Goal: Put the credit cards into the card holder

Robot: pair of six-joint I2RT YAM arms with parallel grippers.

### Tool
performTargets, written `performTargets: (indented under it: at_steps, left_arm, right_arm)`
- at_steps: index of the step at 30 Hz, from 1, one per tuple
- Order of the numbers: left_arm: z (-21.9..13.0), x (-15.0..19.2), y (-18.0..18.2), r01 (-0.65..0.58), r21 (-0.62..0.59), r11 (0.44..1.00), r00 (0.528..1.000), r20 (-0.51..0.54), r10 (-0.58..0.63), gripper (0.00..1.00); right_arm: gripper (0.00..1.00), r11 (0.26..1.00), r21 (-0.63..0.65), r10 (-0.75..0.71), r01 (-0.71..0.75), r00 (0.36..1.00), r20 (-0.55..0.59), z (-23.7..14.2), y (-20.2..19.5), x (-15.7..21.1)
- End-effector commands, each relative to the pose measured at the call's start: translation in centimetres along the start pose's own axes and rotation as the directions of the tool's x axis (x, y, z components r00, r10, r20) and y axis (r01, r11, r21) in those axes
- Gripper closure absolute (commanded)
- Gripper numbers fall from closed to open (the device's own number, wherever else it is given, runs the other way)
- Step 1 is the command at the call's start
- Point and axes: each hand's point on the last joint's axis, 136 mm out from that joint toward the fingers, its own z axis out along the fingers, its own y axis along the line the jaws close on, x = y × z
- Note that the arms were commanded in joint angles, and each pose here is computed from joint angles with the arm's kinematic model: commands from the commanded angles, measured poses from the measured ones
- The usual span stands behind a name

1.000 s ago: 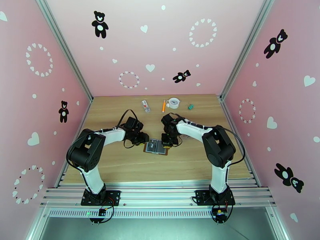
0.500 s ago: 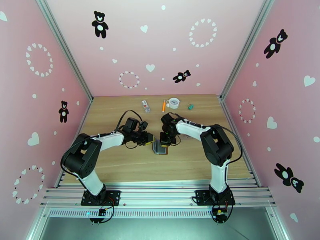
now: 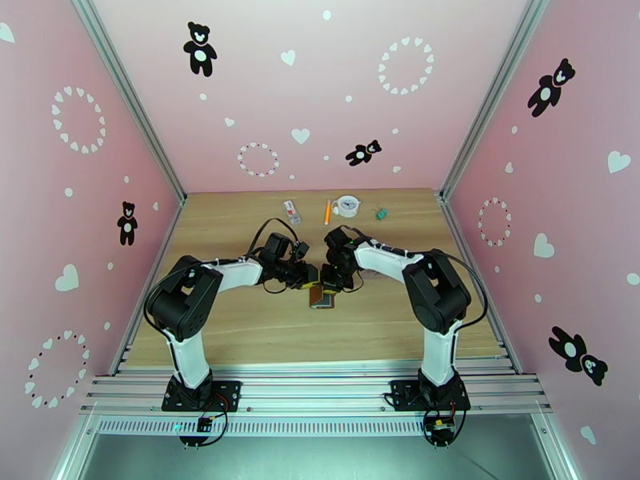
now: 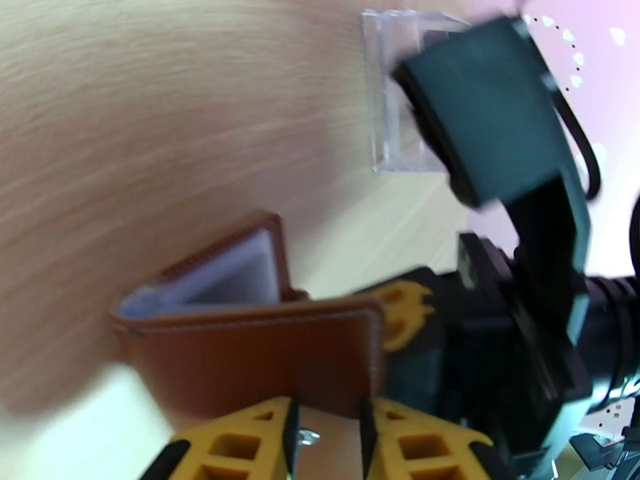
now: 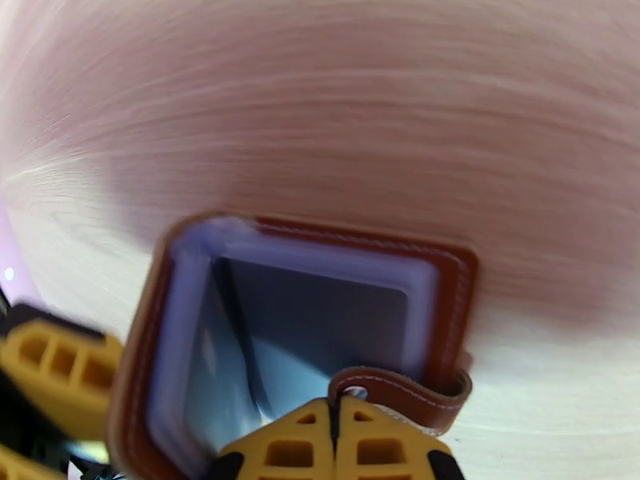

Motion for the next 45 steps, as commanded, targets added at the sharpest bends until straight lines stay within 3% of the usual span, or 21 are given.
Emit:
performTargets:
  at_steps: [1,7,12,22,29,37,45]
  left_arm:
    - [1.9,0.5,1.0,0.017,-0.036,0.999,0.999,-0.035,-0.018,0.73]
    - [3.1,0.4,3.5,0.064,-0.125,0.990,0.997,-0.039,-0.069,0.74]
    - [3.5,0.3,3.3,0.041,-0.141,0.989,0.997,-0.052,-0.048,0.74]
    - [2.8,0.5,2.6,0.032,-0.151,0.988,0.999,-0.028,-0.037,0.74]
    - [0.0,1.3,2.3,0.027,-0.172,0.985,0.999,0.021,-0.024,0.74]
    - [-5.7,1.0,3.4,0.085,-0.193,0.978,0.991,0.114,-0.064,0.74]
    - [-4.9,1.5,3.4,0.083,-0.175,0.981,0.995,0.075,-0.071,0.74]
  right_arm:
    - [1.00,1.000,-0.011,0.012,-0.012,1.000,0.021,-1.6,-0.4,0.4]
    - [1.00,1.000,-0.002,0.020,-0.020,1.000,0.018,-3.1,-1.8,1.0]
    - [1.00,1.000,-0.005,0.025,-0.025,0.999,0.022,-3.8,-2.5,1.1]
    - [1.00,0.994,-0.108,-0.015,0.014,1.000,-0.013,-2.9,0.2,0.0]
    - [1.00,0.988,-0.130,-0.090,0.082,0.995,-0.050,-0.7,4.3,-0.1]
    - [1.00,0.979,-0.164,-0.134,0.122,0.989,-0.063,1.3,7.9,0.5]
    - [1.00,0.982,-0.133,-0.142,0.133,0.988,-0.065,1.6,7.4,1.0]
